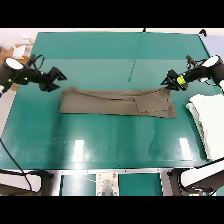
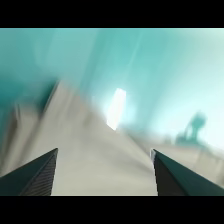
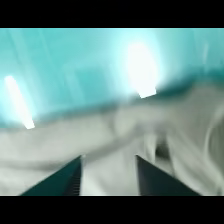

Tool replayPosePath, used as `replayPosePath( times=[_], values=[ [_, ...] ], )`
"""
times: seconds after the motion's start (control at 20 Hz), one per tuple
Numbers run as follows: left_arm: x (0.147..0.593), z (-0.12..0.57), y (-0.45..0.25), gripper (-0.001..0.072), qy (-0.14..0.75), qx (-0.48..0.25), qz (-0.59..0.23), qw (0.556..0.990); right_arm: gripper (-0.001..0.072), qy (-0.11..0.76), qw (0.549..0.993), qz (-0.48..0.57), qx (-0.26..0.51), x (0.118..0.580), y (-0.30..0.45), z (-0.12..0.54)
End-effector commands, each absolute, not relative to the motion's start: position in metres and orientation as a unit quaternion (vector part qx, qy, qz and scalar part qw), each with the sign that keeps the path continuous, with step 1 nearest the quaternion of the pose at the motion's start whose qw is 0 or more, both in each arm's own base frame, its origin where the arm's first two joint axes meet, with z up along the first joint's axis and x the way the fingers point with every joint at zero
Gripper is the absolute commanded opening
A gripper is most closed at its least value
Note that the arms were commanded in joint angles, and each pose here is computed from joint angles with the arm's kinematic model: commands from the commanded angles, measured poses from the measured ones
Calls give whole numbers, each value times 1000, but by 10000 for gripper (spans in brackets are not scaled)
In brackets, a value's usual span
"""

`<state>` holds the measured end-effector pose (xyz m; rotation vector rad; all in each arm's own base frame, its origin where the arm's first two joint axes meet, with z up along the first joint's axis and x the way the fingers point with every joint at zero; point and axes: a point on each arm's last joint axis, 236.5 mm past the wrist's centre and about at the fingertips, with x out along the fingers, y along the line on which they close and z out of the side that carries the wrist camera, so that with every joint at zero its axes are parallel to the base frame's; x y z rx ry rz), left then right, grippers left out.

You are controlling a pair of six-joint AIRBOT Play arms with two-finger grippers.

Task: Fold the shirts.

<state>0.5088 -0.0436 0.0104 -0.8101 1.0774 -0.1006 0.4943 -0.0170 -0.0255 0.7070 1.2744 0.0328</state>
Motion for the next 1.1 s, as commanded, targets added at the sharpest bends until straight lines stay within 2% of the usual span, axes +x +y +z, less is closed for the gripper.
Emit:
replayPosePath(
  times=[0.0,0.1,0.25,0.3,0.35,0.4,0.5,0.6,0.7,0.85,1.05],
  values=[
    [551,44,4,657,425,-406,-15,809,473,559,758,10,336,517,-49,-15],
    [534,56,19,656,453,-406,-24,793,516,577,752,29,319,501,-64,-4],
    [507,58,29,644,498,-407,-34,765,517,617,728,69,291,468,-72,-13],
    [502,57,29,387,507,-401,-39,762,517,628,719,76,289,458,-73,-23],
    [497,57,26,76,514,-385,-53,764,518,640,706,82,292,446,-72,-35],
    [493,58,23,25,520,-376,-62,765,522,651,694,89,294,434,-71,-49],
    [487,60,20,25,527,-368,-71,762,643,660,676,112,309,413,-68,-68],
    [480,62,16,25,537,-359,-83,759,691,636,682,128,336,412,-70,-76],
    [479,66,10,25,536,-355,-88,761,693,612,685,149,366,416,-65,-80],
    [489,73,-12,25,523,-344,-104,773,693,624,668,169,368,415,-46,-97],
    [495,79,-61,25,517,-320,-149,779,692,633,671,212,323,422,-11,-96]
  ],
)
